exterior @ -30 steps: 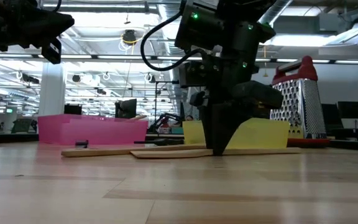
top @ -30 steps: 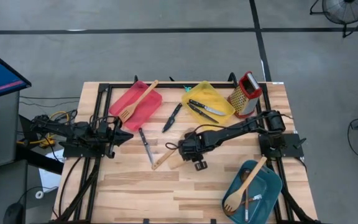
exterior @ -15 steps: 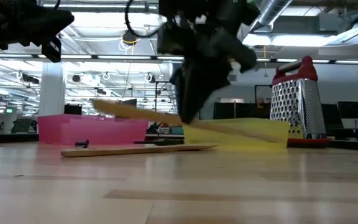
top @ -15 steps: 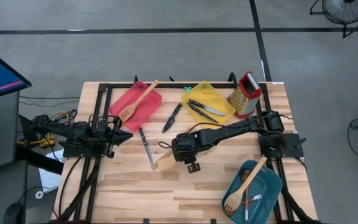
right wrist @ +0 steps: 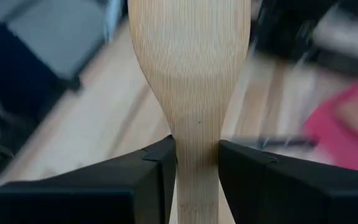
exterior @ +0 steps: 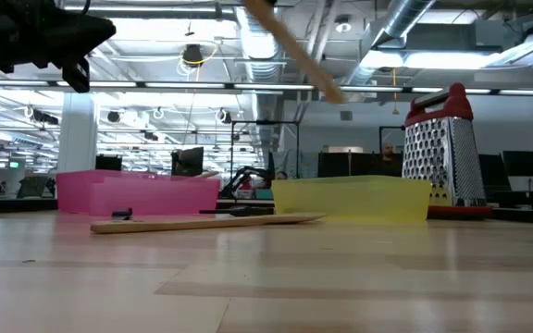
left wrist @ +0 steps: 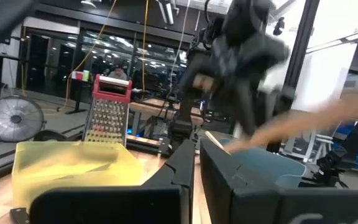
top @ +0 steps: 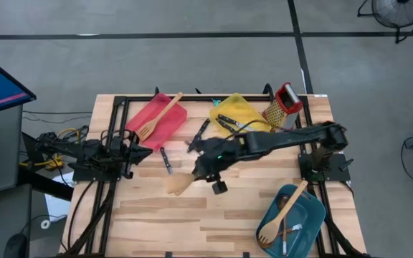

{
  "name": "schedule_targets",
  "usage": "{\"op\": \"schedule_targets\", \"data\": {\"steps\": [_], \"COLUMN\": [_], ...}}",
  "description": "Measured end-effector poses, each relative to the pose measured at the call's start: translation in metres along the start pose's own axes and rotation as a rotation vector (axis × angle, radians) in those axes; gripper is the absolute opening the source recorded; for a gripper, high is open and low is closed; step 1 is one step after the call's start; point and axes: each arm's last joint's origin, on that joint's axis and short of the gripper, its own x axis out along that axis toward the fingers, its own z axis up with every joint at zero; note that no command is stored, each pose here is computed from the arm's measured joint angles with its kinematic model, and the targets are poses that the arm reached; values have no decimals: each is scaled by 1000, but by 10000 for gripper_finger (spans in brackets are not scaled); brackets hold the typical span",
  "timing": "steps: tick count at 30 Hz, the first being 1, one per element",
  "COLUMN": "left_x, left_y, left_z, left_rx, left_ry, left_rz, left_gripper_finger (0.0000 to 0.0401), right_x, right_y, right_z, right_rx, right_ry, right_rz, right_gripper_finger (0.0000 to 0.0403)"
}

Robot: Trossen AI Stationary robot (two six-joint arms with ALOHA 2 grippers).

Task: Pick & Place Kitchen Items
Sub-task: Put the wooden spatula into the red bin

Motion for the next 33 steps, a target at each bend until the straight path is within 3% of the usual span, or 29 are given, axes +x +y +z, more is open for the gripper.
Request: {"op": "schedule_targets", "data": {"steps": [8,14,23,33], "left_x": [0,0,0,0], "left_y": [0,0,0,0], "left_z": [1,2,2,2], "left_rx": [-1,-4,-8,-7], "left_ry": [-10,-18,-21,-23], "left_rz": [3,2,1,0], "left_gripper_finger": [10,11,8,8], "right_x": [-85,-123,-153,-154], "right_y": [11,22,42,52], "right_z": [46,64,79,82], "right_rx": [-95,-200,-288,-298], "right_ry": [-397,-615,-815,-848], "right_rz": [-62,-103,-113,-90], "right_gripper_finger": [98,98,98,98]}}
